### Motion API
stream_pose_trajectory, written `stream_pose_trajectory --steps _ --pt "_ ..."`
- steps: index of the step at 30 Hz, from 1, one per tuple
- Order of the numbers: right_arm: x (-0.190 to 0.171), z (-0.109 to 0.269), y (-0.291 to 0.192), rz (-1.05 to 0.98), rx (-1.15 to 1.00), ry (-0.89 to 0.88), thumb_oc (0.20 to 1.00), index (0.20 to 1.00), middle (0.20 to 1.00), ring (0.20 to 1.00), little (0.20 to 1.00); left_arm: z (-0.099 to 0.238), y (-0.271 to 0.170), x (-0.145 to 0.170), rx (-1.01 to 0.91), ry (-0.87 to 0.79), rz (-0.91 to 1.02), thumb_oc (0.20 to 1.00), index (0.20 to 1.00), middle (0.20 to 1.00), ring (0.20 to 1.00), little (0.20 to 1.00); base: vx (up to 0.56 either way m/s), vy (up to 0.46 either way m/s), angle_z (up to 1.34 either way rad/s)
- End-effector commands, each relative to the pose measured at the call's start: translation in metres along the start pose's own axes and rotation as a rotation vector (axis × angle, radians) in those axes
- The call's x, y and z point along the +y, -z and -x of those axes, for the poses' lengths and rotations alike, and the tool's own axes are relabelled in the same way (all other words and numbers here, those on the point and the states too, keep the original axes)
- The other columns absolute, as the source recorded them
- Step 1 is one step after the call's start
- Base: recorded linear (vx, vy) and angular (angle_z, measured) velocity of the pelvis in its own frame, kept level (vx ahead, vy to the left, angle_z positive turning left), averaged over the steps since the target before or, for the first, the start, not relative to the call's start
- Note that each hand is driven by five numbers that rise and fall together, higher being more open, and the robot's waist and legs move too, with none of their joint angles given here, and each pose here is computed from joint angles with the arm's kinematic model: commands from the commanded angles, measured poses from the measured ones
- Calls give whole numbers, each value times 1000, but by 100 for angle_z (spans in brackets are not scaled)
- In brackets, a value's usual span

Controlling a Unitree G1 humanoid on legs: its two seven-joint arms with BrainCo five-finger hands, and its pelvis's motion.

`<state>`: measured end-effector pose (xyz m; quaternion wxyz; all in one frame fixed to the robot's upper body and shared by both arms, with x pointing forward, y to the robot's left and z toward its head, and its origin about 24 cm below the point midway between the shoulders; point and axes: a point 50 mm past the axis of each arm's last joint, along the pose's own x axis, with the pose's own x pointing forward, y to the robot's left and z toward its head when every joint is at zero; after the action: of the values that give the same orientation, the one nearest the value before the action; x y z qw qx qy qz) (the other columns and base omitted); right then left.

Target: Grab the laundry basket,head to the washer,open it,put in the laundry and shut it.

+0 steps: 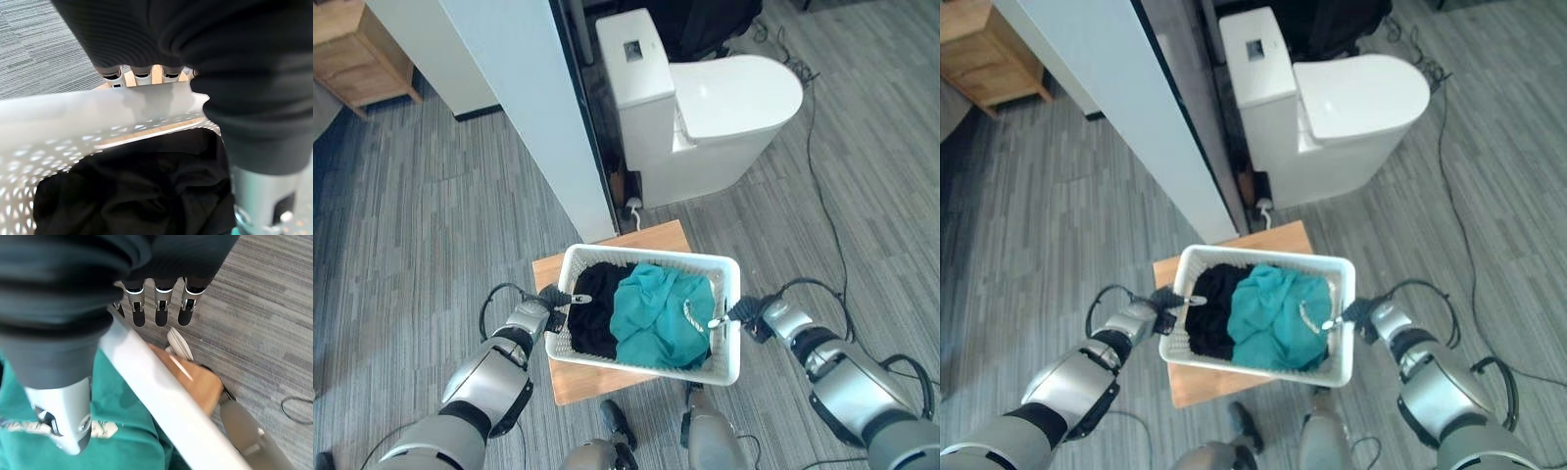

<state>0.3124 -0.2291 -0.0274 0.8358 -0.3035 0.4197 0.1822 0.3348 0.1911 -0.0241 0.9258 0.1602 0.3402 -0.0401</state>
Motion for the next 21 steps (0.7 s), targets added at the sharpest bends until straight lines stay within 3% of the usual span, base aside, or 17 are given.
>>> stream_pose_trajectory --steps 1,3,4,9,15,16,17,18,19,20,21 --pt "22 -3 -34 -10 -125 -114 925 925 925 925 925 -1 -4 -8 -12 31 24 1000 1000 1000 1000 1000 22 22 -3" --pt "28 -2 -32 -49 -164 -139 940 940 940 940 940 -1 6 -13 10 47 39 1000 1000 1000 1000 1000 28 30 -9" --pt "32 -2 -30 -56 -171 -154 1000 1000 1000 1000 1000 -1 10 -17 19 60 45 1000 1000 1000 1000 1000 18 22 -17" --pt "44 0 -10 -229 -209 -189 1000 1000 1000 1000 1000 0 26 -42 51 134 67 1000 1000 1000 1000 1000 28 15 -13" --pt "51 1 5 -301 -200 -206 1000 1000 1000 1000 1000 1 36 -56 71 176 62 1000 1000 1000 1000 1000 19 5 4" --pt "53 0 10 -344 -198 -205 915 915 915 915 915 2 42 -61 91 190 68 507 507 507 507 507 48 -11 7" --pt "55 0 13 -369 -194 -206 821 821 821 821 821 3 46 -64 101 199 72 222 222 222 222 222 39 -12 7" --pt "55 0 13 -369 -194 -206 821 821 821 821 821 3 46 -64 101 199 72 222 222 222 222 222 41 -11 6" --pt "59 -2 16 -416 -196 -205 746 746 746 746 746 4 49 -70 110 215 81 200 200 200 200 200 35 -11 1" --pt "61 -2 15 -446 -206 -201 605 605 605 605 605 4 50 -72 112 219 87 200 200 200 200 200 46 -12 1" --pt "63 -3 14 -475 -214 -194 551 551 551 551 551 5 51 -75 114 224 96 200 200 200 200 200 40 -10 3"
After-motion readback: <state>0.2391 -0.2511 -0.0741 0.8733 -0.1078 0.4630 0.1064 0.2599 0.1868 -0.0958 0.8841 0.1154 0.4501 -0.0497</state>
